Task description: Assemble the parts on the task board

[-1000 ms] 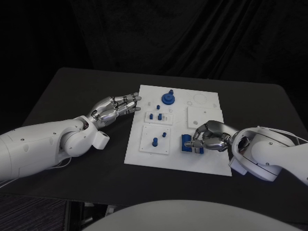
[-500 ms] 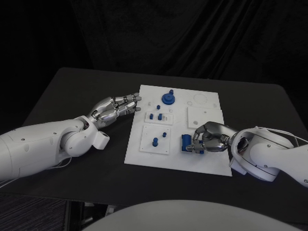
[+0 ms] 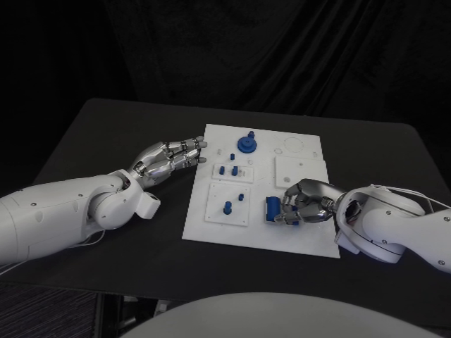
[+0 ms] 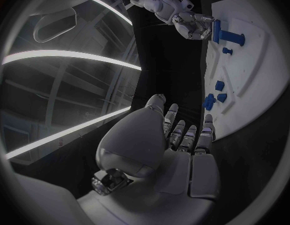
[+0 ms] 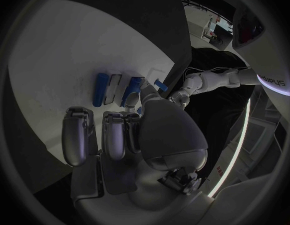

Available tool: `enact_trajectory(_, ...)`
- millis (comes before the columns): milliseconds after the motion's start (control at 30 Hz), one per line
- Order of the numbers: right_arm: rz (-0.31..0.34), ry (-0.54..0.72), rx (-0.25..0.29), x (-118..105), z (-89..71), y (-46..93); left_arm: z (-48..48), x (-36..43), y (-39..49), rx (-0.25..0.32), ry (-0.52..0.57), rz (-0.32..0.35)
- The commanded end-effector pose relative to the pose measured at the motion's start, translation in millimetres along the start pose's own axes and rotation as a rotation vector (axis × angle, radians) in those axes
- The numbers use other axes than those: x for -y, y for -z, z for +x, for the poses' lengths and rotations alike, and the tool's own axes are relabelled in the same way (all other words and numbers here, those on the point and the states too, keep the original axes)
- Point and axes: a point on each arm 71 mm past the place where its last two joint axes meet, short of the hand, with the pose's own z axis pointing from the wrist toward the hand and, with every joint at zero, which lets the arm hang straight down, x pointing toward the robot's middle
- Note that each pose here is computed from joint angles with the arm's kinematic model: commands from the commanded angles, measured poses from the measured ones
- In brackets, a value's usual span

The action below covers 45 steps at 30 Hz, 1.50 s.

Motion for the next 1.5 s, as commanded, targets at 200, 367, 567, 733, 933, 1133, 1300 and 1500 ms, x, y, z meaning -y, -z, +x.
enact_trajectory(200,0.012,0.012,-0.01,1.8,2.3,-1.9,1.7,-0.2,-0.1,-0.014,0.014,0.008)
enact_trajectory(367,0.016,0.014,-0.016,1.5,3.1,-2.4,1.8,-0.3,-0.1,-0.015,0.014,0.007)
enact_trajectory(567,0.008,0.015,-0.022,0.0,4.1,-1.8,1.9,-0.4,0.0,-0.016,0.015,0.007)
enact_trajectory(733,-0.002,0.009,-0.008,-0.1,2.9,0.7,1.6,-0.3,0.5,-0.015,0.015,0.006)
enact_trajectory(933,-0.022,-0.01,0.04,2.6,-2.7,9.9,1.0,-0.1,1.5,-0.013,0.014,0.006)
enact_trajectory(1133,-0.059,-0.022,0.107,3.1,-20.4,22.8,0.4,0.1,2.6,-0.009,0.013,0.005)
enact_trajectory(1300,-0.055,-0.01,0.145,10.4,-33.0,29.2,2.1,0.7,2.9,-0.01,0.014,0.008)
enact_trajectory(1500,0.025,0.04,0.129,29.4,-40.5,33.1,0.5,1.0,3.3,-0.001,0.008,0.013)
